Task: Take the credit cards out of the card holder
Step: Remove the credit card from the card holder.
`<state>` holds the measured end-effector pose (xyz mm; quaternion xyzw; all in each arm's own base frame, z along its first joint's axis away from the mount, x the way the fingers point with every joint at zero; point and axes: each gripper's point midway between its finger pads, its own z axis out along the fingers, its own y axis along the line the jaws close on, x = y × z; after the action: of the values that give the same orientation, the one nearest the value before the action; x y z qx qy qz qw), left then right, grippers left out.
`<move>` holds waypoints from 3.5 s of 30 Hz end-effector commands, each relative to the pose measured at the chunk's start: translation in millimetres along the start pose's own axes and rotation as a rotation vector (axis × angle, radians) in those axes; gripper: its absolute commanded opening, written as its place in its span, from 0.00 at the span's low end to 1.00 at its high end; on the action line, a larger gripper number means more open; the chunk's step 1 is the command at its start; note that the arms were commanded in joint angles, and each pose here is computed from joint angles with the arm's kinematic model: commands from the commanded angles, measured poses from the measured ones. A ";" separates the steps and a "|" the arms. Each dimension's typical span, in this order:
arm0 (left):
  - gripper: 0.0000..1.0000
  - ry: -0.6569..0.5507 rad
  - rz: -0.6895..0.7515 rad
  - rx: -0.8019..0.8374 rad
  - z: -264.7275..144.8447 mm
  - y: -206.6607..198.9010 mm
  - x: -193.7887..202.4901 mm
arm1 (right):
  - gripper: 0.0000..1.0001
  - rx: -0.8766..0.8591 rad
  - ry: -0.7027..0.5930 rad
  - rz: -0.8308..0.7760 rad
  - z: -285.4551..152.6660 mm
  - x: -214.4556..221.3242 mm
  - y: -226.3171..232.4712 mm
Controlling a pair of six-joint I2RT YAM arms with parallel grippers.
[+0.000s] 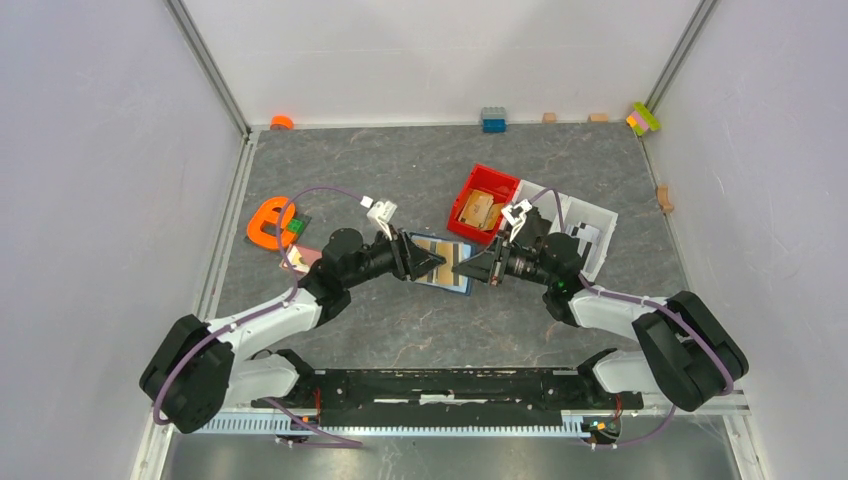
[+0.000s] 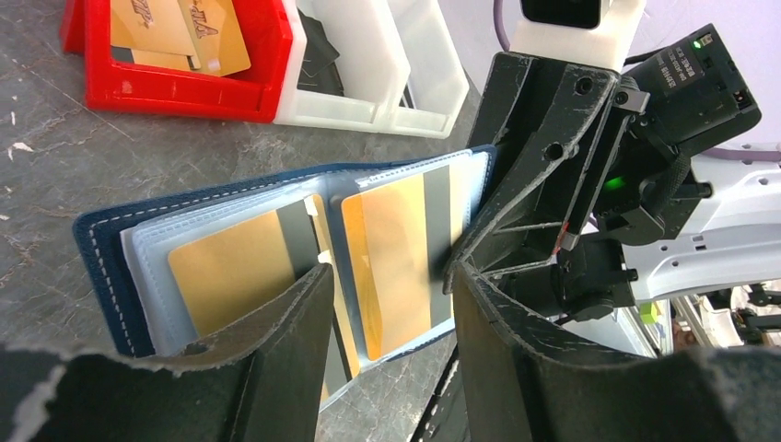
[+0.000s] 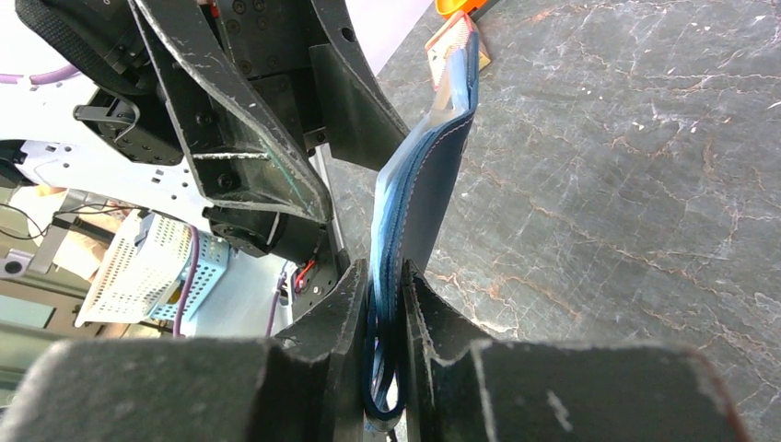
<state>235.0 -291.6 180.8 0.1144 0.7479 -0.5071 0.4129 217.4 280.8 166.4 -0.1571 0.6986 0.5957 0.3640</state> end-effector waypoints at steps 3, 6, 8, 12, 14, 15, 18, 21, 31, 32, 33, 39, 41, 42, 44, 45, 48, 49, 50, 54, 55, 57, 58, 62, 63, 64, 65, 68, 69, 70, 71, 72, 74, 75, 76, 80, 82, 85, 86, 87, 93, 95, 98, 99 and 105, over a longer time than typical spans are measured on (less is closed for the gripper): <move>0.56 -0.025 -0.025 -0.020 0.7 7.4 -8.5 | 0.10 -0.122 -0.044 -0.074 -3.0 -16.1 31.1; 0.50 -0.009 -0.038 0.081 4.1 -8.3 -6.7 | 0.10 -0.131 -0.045 -0.072 -3.3 -16.7 32.7; 0.46 0.007 -0.051 0.145 5.5 -18.5 -5.4 | 0.10 -0.134 -0.044 -0.070 -3.3 -16.1 32.7; 0.45 0.018 -0.059 0.228 4.1 -33.3 -6.5 | 0.10 -0.138 -0.048 -0.067 -3.5 -16.6 33.8; 0.43 0.011 -0.062 0.252 2.9 -37.4 -8.1 | 0.10 -0.139 -0.052 -0.066 -4.3 -17.1 33.9; 0.40 0.011 -0.067 0.259 2.0 -38.5 -7.8 | 0.09 -0.139 -0.054 -0.067 -4.8 -17.6 34.3; 0.31 -0.013 -0.070 0.277 -1.8 -41.2 -12.3 | 0.10 -0.129 -0.063 -0.065 -6.6 -18.8 32.0; 0.26 -0.044 -0.076 0.287 -7.7 -41.7 -17.2 | 0.12 -0.114 -0.077 -0.059 -9.2 -20.3 27.9; 0.02 -0.068 -0.077 0.354 -15.7 -53.1 -22.8 | 0.20 -0.133 -0.088 -0.037 -11.5 -21.3 28.2; 0.02 -0.073 -0.077 0.348 -16.6 -52.0 -23.4 | 0.21 -0.132 -0.089 -0.037 -12.0 -21.4 27.8; 0.02 -0.081 -0.076 0.337 -17.7 -50.2 -24.7 | 0.22 -0.131 -0.094 -0.038 -12.6 -22.4 27.8; 0.02 -0.113 -0.097 0.201 -18.9 -24.3 -29.3 | 0.22 -0.103 -0.119 -0.030 -18.8 -26.1 20.4; 0.02 -0.124 -0.111 0.167 -20.0 -16.0 -30.4 | 0.21 -0.101 -0.125 -0.027 -19.8 -27.0 19.7; 0.02 -0.128 -0.115 0.162 -20.4 -14.4 -31.0 | 0.20 -0.101 -0.126 -0.025 -20.1 -26.9 19.6; 0.02 -0.121 -0.120 0.163 -19.3 -13.7 -30.6 | 0.19 -0.103 -0.129 -0.023 -20.7 -27.1 19.8; 0.02 -0.112 -0.122 0.170 -18.2 -14.4 -29.4 | 0.18 -0.105 -0.128 -0.021 -20.6 -26.9 19.8; 0.02 -0.095 -0.137 0.192 -14.6 -15.9 -27.3 | 0.23 -0.127 -0.126 -0.022 -20.9 -27.1 24.2; 0.02 -0.089 -0.142 0.204 -14.0 -17.5 -26.6 | 0.30 -0.138 -0.128 -0.026 -21.1 -28.0 26.7; 0.02 -0.081 -0.146 0.218 -13.0 -18.9 -25.7 | 0.36 -0.147 -0.126 -0.028 -21.2 -27.9 28.4; 0.02 -0.043 -0.163 0.284 -8.7 -27.7 -23.1 | 0.50 -0.142 -0.124 -0.035 -20.7 -27.1 27.7; 0.02 -0.040 -0.172 0.301 -7.8 -29.5 -22.7 | 0.51 -0.141 -0.119 -0.035 -19.5 -26.2 27.2; 0.02 -0.040 -0.186 0.325 -7.2 -31.7 -22.4 | 0.52 -0.134 -0.108 -0.040 -16.8 -24.2 26.3; 0.02 -0.039 -0.187 0.336 -7.2 -33.0 -22.1 | 0.52 -0.132 -0.098 -0.045 -14.7 -22.5 25.8; 0.02 -0.027 -0.191 0.374 -6.9 -40.2 -21.1 | 0.50 -0.104 -0.070 -0.048 -7.2 -16.2 19.6; 0.02 -0.026 -0.191 0.380 -6.8 -41.4 -21.0 | 0.48 -0.101 -0.065 -0.047 -6.0 -14.9 18.6; 0.02 -0.022 -0.192 0.384 -6.6 -42.4 -20.4 | 0.47 -0.099 -0.060 -0.045 -4.9 -13.8 18.0; 0.02 -0.021 -0.193 0.387 -6.5 -43.0 -20.4 | 0.46 -0.099 -0.058 -0.044 -4.2 -13.5 17.8; 0.02 -0.012 -0.198 0.398 -5.6 -45.1 -19.6 | 0.44 -0.094 -0.051 -0.042 -2.4 -11.3 16.1; 0.02 -0.009 -0.199 0.402 -5.1 -45.9 -19.1 | 0.42 -0.093 -0.050 -0.042 -1.9 -11.2 15.9; 0.02 -0.004 -0.201 0.405 -4.7 -46.5 -18.3 | 0.40 -0.090 -0.045 -0.042 -1.3 -9.9 15.0; 0.02 -0.002 -0.202 0.406 -4.3 -46.6 -18.4 | 0.38 -0.087 -0.042 -0.043 -1.0 -9.6 14.3; 0.02 0.000 -0.204 0.407 -3.7 -46.9 -18.1 | 0.36 -0.085 -0.041 -0.045 -0.6 -9.3 14.2; 0.02 0.005 -0.207 0.405 -2.8 -46.1 -16.9 | 0.34 -0.088 -0.039 -0.048 -0.4 -8.9 15.3; 0.02 0.007 -0.208 0.405 -2.2 -46.3 -16.6 | 0.34 -0.093 -0.039 -0.051 -0.2 -9.2 16.6; 0.02 0.010 -0.211 0.401 -1.1 -45.5 -15.9 | 0.36 -0.098 -0.037 -0.053 0.3 -9.3 17.9; 0.02 0.029 -0.210 0.371 4.3 -40.9 -11.0 | 0.47 -0.114 -0.032 -0.064 1.6 -8.7 23.3; 0.02 0.030 -0.205 0.352 6.0 -38.3 -9.3 | 0.49 -0.122 -0.030 -0.069 1.9 -8.3 25.8; 0.02 0.018 -0.206 0.307 7.8 -30.2 -8.2 | 0.50 -0.132 -0.025 -0.071 2.9 -7.3 28.9; 0.02 0.018 -0.208 0.285 8.6 -26.0 -6.8 | 0.50 -0.136 -0.024 -0.074 3.5 -7.3 30.0; 0.02 0.012 -0.208 0.269 9.6 -23.4 -8.1 | 0.50 -0.137 -0.020 -0.073 4.2 -6.2 30.4; 0.02 -0.011 -0.210 0.236 11.6 -20.8 -7.8 | 0.48 -0.125 -0.009 -0.073 7.9 -2.7 28.8; 0.02 -0.006 -0.211 0.229 14.0 -21.2 -5.6 | 0.47 -0.117 -0.008 -0.074 8.7 -2.1 27.0; 0.02 0.010 -0.206 0.222 18.4 -23.0 -1.4 | 0.45 -0.110 -0.005 -0.071 9.4 -1.4 24.7; 0.02 0.010 -0.207 0.218 18.7 -22.8 -1.3 | 0.45 -0.109 -0.006 -0.071 9.4 -1.4 24.5; 0.02 -0.029 -0.181 0.166 12.9 -16.9 -6.7 | 0.35 -0.096 -0.005 -0.071 9.4 -0.9 22.0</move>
<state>223.8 -312.6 175.0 0.0624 0.7194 -0.6206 0.3058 201.6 288.1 162.0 -0.1730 0.6893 0.6104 0.3498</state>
